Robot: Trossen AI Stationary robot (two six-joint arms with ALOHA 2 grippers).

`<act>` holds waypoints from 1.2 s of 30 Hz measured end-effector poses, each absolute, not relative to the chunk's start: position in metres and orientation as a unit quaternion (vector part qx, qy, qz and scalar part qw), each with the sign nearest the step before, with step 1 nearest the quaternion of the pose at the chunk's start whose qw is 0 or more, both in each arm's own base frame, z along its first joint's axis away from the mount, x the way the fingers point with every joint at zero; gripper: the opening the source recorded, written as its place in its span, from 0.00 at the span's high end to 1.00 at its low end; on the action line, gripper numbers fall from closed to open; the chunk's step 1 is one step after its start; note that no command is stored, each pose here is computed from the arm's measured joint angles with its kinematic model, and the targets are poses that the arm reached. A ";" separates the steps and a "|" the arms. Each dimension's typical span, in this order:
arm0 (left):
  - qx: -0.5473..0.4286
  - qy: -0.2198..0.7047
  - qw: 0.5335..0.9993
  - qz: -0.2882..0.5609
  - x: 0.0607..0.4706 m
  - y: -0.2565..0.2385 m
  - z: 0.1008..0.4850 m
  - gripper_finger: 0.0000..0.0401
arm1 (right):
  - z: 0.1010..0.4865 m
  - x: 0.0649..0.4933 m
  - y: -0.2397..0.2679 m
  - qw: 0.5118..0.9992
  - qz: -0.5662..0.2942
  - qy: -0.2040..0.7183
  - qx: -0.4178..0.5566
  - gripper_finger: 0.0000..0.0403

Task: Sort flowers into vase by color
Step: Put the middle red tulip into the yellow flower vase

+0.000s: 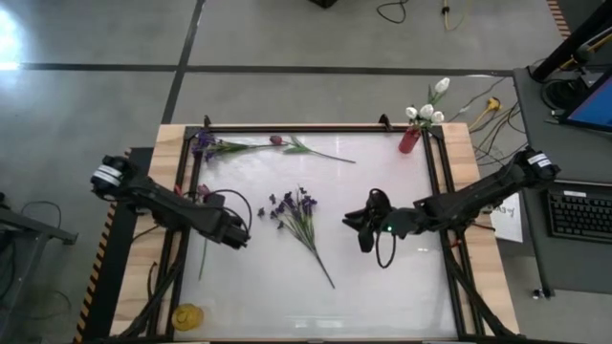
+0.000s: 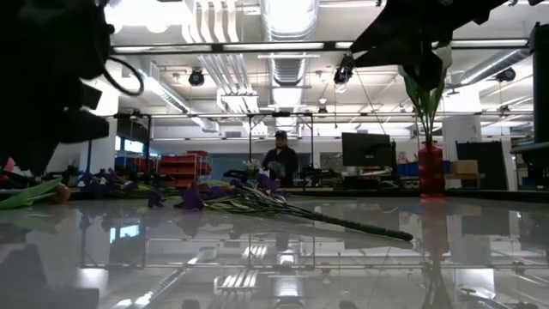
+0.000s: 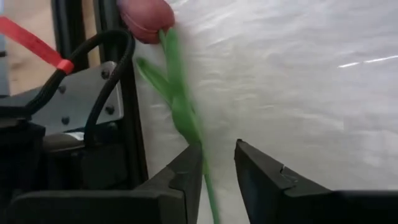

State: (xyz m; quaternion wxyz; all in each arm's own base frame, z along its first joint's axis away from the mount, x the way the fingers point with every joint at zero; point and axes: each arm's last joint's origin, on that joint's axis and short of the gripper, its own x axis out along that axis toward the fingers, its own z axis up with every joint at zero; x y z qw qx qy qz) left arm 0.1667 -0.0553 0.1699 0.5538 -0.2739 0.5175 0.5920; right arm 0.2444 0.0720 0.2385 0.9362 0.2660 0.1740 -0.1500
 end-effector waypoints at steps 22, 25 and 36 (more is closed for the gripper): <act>-0.291 0.380 0.523 0.705 0.155 -0.085 0.142 0.72 | 0.240 0.242 0.077 0.932 -0.141 0.172 0.285 0.78; -0.285 0.374 0.521 0.712 0.155 -0.085 0.140 0.66 | 0.240 0.242 0.077 0.932 -0.139 0.172 0.286 0.78; -0.294 0.373 0.483 0.735 0.159 -0.089 0.099 0.56 | 0.240 0.241 0.081 0.929 -0.125 0.180 0.299 0.78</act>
